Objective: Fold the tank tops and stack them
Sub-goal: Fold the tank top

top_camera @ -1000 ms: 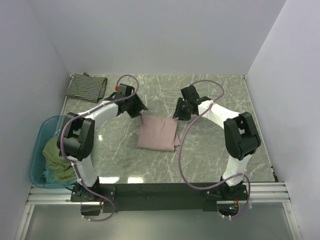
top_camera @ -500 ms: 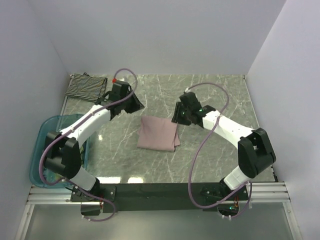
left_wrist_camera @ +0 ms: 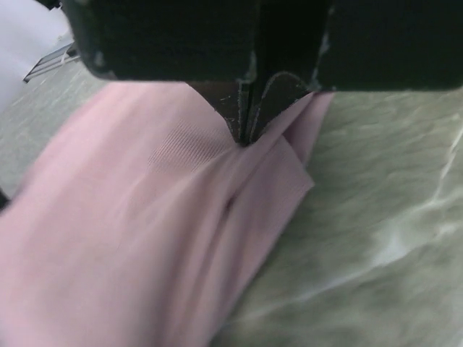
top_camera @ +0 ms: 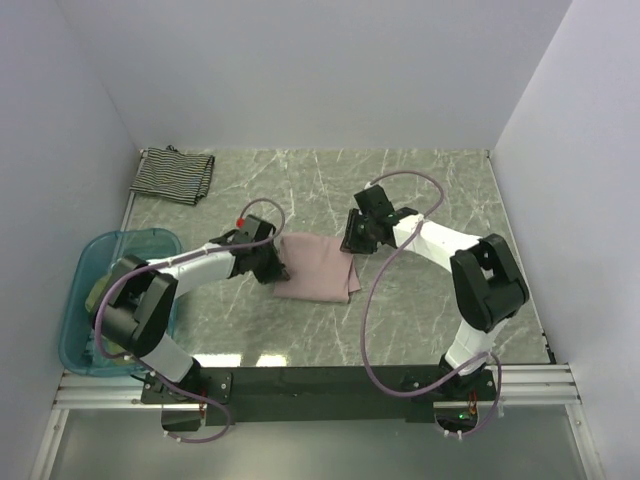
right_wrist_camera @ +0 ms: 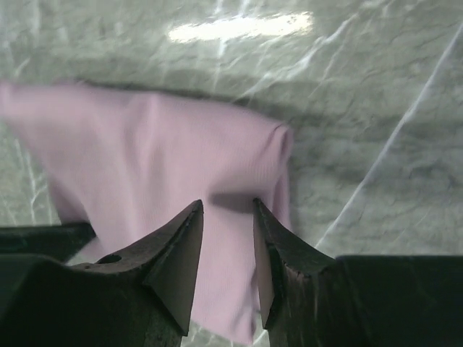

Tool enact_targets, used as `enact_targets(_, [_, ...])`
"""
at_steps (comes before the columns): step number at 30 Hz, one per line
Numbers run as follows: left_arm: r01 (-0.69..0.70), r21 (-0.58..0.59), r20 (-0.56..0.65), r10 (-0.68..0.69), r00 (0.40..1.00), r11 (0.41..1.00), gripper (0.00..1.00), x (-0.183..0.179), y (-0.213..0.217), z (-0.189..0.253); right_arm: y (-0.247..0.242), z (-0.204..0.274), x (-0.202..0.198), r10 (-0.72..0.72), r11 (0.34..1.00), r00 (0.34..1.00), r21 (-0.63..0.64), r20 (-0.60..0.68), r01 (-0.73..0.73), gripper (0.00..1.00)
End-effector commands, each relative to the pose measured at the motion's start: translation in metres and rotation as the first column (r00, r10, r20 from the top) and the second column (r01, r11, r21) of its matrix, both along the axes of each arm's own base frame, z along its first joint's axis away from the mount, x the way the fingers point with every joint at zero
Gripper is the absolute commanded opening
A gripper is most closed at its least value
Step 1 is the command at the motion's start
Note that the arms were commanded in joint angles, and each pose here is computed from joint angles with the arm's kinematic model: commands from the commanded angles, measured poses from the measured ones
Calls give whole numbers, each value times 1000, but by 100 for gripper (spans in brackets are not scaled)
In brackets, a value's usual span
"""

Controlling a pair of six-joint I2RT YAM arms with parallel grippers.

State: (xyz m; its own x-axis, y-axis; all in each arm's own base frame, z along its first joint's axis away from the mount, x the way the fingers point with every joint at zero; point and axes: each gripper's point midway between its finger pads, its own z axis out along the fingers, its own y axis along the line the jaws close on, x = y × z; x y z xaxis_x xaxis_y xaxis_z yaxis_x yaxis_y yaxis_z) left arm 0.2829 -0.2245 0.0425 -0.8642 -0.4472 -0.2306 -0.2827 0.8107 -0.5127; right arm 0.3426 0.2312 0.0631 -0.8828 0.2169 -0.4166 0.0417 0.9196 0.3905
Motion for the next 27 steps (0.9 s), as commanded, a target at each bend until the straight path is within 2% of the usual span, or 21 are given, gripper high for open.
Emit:
enact_targets(1, [-79,-40,19,80,997,996,1,3,2,-3,2,-7,16,0,1000,1000,28,-10,0,41])
enact_targets(8, [-97,-52,24,98,995,994,2,-1,5,-1,-8,-26,29,-22,1000,998,-8,-51,22,39])
enact_targets(12, [-69,-60,111,75,991,996,14,11,3,27,-14,-18,35,-38,999,999,-19,-31,38,39])
enact_targets(15, [-79,0,180,78,981,997,25,24,12,52,-17,4,38,-44,999,999,-21,15,45,39])
enact_targets(18, [-97,12,182,93,979,995,47,31,28,62,-25,31,38,-63,997,995,-30,81,65,40])
enact_targets(20, [-77,-1,170,76,982,997,54,29,31,58,-29,39,32,-65,997,992,-38,107,70,41])
enact_targets(21, [-58,-17,157,60,986,998,60,27,29,56,-30,54,30,-64,997,988,-26,140,68,41])
enact_targets(25, [18,-58,112,-11,994,998,67,15,18,45,-18,68,13,7,999,983,-32,186,-1,43])
enact_targets(27, [-10,-84,108,19,994,996,68,9,20,48,-5,65,7,69,997,978,-47,196,-60,45])
